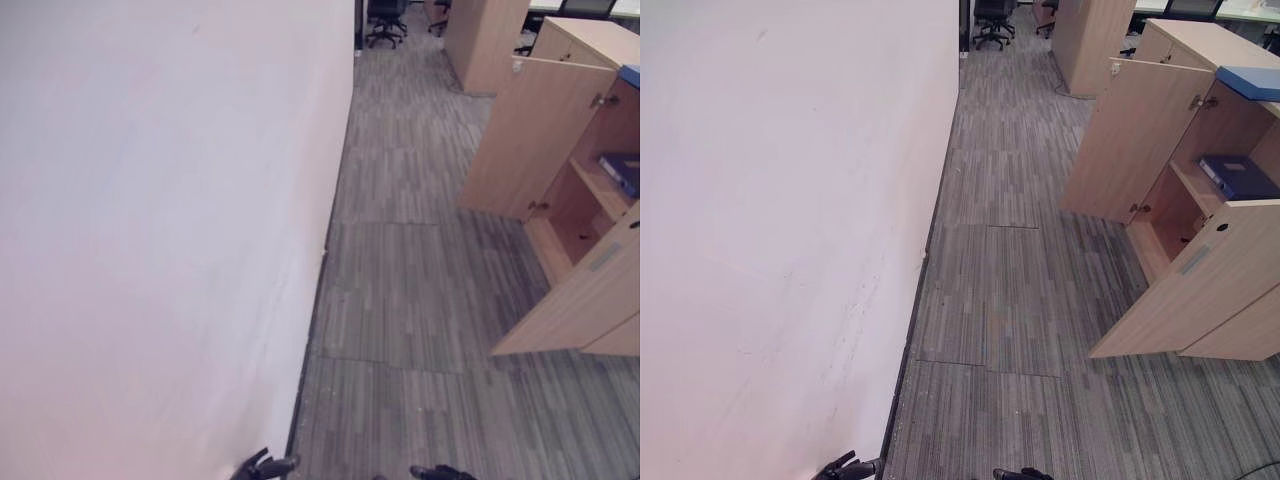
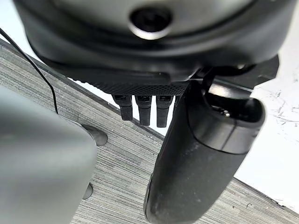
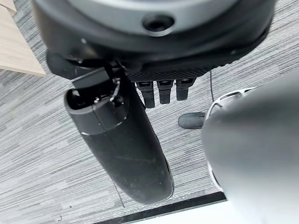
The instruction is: Put the empty folder in the office cabinet
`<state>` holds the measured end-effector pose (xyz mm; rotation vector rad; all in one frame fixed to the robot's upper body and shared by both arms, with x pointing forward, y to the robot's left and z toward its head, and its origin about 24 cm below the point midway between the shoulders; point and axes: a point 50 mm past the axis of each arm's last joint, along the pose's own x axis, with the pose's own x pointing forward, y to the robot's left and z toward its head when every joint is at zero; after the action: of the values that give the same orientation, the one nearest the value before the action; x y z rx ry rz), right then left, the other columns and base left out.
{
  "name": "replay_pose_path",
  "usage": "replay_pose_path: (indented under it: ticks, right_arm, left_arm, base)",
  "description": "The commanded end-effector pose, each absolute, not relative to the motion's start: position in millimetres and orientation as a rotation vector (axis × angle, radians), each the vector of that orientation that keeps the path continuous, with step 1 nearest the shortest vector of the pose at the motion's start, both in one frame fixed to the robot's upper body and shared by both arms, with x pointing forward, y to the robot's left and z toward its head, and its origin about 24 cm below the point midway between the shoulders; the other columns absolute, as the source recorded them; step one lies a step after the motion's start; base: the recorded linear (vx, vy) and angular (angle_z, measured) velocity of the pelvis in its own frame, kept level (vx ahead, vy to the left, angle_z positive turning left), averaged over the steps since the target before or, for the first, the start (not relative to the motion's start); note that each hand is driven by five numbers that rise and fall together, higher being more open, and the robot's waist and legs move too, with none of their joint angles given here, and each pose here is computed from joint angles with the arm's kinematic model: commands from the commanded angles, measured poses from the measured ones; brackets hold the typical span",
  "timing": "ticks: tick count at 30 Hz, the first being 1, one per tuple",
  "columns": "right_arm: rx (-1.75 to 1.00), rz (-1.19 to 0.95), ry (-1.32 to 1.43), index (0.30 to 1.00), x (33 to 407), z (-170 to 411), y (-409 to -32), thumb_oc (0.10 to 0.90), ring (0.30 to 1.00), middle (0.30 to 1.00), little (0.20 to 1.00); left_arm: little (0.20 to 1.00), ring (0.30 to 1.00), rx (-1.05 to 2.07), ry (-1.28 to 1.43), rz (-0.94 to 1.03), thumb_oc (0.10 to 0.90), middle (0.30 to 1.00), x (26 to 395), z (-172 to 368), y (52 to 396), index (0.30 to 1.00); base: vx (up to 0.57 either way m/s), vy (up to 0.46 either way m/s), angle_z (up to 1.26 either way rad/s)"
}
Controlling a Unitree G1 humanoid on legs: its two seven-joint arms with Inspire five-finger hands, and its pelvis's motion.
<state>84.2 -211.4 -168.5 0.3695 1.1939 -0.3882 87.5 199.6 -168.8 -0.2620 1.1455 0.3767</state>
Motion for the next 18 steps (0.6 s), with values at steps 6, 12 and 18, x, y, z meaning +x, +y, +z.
replay_pose_path:
  ticks: [6, 12, 18]
  right_arm:
    - [0.3, -0.399, 1.241, 0.9, 86.8, -167.3, -221.3, 0.8, 0.9, 0.9, 0.9]
    - [0.211, -0.343, 1.284, 0.9, 85.5, -166.8, -225.8, 0.8, 0.9, 0.9, 0.9]
    - [0.118, -0.303, 1.27, 0.9, 93.6, -162.8, -236.0, 0.8, 0.9, 0.9, 0.9]
  left_arm:
    - [0.9, 0.9, -0.049, 1.355, 0.451, 0.8, 0.9, 21.2, -171.1, 238.1, 0.9]
    - [0.9, 0.9, -0.029, 1.335, 0.438, 0.8, 0.9, 29.4, -169.7, 241.7, 0.9]
    - [0.9, 0.9, -0.047, 1.312, 0.437, 0.8, 0.9, 33.5, -169.7, 239.5, 0.9]
  base:
    - [0.02, -0.063, 0.02]
    - [0.02, -0.068, 0.05]
    - [-0.01, -0.067, 0.1]
